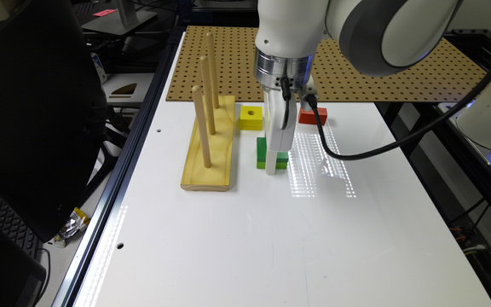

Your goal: Pick up green block.

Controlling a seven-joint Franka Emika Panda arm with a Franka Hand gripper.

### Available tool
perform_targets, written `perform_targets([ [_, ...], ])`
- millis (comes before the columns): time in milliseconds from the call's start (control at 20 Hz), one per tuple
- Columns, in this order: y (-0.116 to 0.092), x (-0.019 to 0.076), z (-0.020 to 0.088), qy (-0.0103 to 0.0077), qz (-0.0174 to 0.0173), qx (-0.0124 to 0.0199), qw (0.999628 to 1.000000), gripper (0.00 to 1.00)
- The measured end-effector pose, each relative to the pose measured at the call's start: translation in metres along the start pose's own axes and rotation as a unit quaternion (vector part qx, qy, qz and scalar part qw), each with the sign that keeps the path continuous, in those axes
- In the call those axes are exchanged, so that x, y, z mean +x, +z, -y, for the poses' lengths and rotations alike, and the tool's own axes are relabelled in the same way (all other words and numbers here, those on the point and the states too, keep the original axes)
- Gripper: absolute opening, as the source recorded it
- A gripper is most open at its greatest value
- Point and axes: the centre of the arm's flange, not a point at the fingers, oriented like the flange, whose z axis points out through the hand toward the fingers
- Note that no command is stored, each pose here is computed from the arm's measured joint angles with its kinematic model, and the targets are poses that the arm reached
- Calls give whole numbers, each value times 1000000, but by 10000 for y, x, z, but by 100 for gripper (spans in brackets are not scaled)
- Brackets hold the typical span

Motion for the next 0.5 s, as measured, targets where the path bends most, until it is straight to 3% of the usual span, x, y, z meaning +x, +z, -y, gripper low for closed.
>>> perform_targets([
  [350, -139, 10, 24, -696, -3168, 3531, 999989, 0],
  [500, -349, 13, 33, -1240, -2699, 850, 999995, 0],
])
